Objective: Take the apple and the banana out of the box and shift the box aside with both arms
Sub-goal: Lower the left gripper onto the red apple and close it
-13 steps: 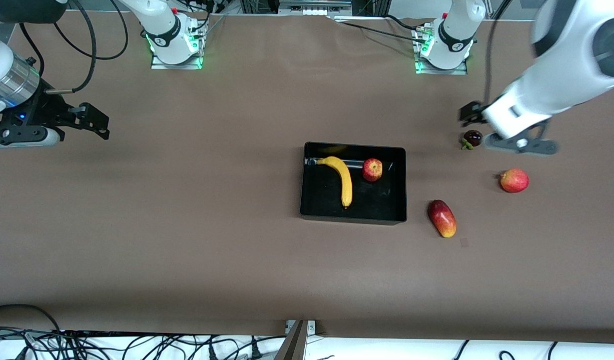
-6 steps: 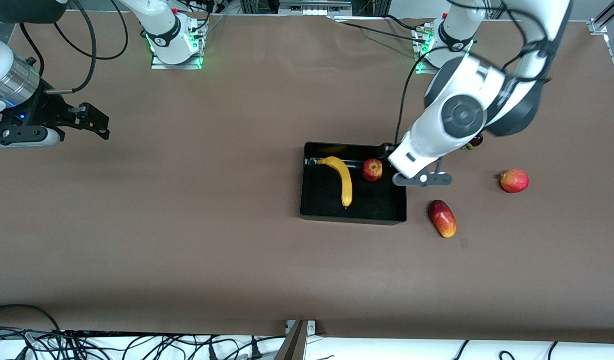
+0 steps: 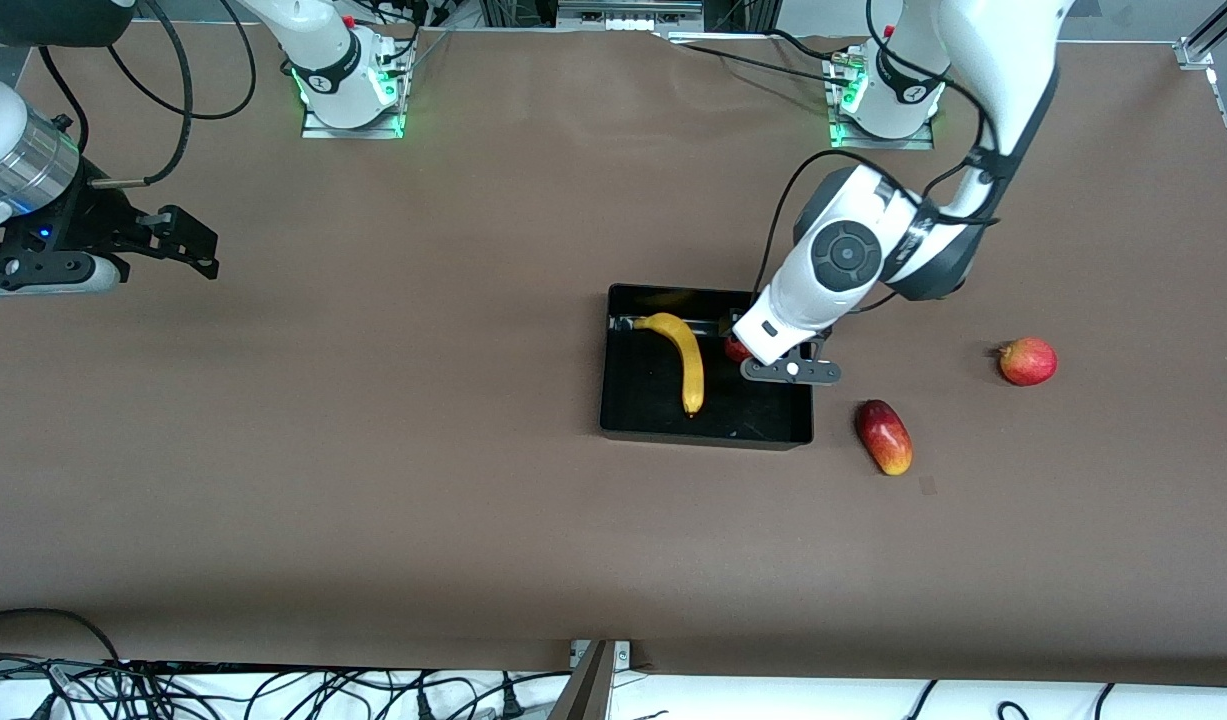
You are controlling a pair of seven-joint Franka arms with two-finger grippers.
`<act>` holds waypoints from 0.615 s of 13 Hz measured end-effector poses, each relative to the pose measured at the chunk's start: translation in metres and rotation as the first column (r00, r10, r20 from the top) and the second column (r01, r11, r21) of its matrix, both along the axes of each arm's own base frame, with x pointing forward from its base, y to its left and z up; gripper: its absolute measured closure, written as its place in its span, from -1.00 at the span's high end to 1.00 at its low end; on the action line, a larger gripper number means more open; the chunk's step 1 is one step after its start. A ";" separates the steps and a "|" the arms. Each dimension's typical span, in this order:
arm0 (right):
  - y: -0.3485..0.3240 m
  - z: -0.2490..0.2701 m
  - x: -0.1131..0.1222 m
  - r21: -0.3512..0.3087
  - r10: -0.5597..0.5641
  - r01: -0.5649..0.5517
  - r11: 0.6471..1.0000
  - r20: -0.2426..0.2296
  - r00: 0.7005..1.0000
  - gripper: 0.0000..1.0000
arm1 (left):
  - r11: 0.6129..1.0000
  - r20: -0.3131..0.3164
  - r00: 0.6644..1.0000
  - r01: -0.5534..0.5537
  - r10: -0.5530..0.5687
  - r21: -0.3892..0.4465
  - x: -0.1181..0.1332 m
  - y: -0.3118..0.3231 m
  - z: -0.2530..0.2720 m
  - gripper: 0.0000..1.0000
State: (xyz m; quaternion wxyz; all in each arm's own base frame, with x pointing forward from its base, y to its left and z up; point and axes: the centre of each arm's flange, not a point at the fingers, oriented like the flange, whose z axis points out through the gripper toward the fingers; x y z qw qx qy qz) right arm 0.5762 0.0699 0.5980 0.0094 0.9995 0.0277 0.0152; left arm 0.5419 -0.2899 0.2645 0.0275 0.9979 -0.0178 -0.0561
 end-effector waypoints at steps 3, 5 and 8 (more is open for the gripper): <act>0.000 0.000 0.000 0.000 0.000 0.000 1.000 0.000 1.000 1.00 | 1.000 -0.004 1.000 -0.001 0.001 -0.018 -0.008 -0.002 -0.032 1.00; 0.000 0.000 0.000 0.000 0.000 0.000 1.000 0.000 1.000 1.00 | 1.000 -0.006 1.000 -0.004 0.004 -0.026 -0.008 -0.003 -0.043 1.00; 0.000 0.000 0.000 0.000 0.000 0.000 1.000 0.000 1.000 1.00 | 1.000 -0.021 1.000 -0.005 0.004 -0.026 -0.010 -0.002 -0.054 1.00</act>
